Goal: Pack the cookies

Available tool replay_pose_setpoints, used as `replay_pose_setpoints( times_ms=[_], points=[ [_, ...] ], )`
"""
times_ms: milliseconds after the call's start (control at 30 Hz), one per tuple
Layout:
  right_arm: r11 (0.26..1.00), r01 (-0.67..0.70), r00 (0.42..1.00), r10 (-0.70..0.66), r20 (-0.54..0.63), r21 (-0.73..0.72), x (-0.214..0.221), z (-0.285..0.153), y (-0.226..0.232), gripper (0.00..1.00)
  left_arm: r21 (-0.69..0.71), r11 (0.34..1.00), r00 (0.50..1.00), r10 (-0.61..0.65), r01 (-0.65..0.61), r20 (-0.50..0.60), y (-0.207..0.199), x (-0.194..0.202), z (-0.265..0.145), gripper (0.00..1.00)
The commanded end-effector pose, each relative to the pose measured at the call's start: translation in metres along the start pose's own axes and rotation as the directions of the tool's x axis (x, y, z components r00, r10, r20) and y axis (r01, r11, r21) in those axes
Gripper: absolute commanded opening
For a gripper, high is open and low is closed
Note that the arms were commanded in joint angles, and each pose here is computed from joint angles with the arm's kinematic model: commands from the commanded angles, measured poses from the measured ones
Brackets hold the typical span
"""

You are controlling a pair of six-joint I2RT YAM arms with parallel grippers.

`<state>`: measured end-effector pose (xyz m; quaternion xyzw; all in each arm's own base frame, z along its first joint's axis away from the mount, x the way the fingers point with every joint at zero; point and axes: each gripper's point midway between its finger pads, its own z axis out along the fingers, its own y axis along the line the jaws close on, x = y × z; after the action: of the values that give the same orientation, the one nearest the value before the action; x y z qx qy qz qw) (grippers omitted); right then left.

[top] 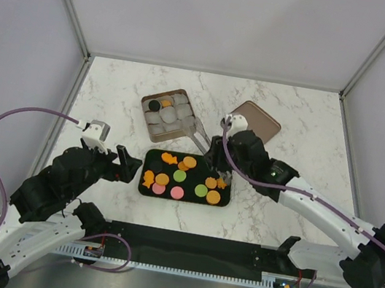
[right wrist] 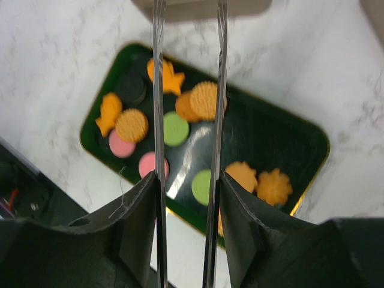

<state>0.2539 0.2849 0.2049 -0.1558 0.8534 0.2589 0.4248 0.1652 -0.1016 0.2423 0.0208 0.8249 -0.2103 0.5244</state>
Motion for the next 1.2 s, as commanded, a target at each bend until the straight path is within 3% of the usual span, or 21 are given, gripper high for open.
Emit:
replay_pose_setpoints(
  times_ms=[0,133,467,1167],
  points=[
    [0.998,-0.06,0.993,0.056,-0.107,-0.034,0.05,-0.02,-0.001,0.51,0.006,1.0,0.999,-0.023,0.023,0.032,-0.003,-0.007,0.002,0.97],
    [0.993,-0.111,0.983,0.102,-0.156,-0.05,0.082,-0.031,-0.006,0.51,0.006,1.0,0.999,-0.023,0.023,0.032,-0.003,-0.008,0.002,0.97],
    [0.984,-0.16,0.965,0.139,-0.222,-0.081,0.115,-0.023,-0.004,0.52,0.003,1.0,0.999,-0.023,0.023,0.032,-0.003,-0.007,0.002,0.97],
    [0.989,-0.148,0.97,0.144,-0.194,-0.006,0.111,-0.011,-0.016,0.57,0.005,1.0,0.999,-0.026,0.026,0.039,-0.003,-0.009,0.001,0.97]
  ],
)
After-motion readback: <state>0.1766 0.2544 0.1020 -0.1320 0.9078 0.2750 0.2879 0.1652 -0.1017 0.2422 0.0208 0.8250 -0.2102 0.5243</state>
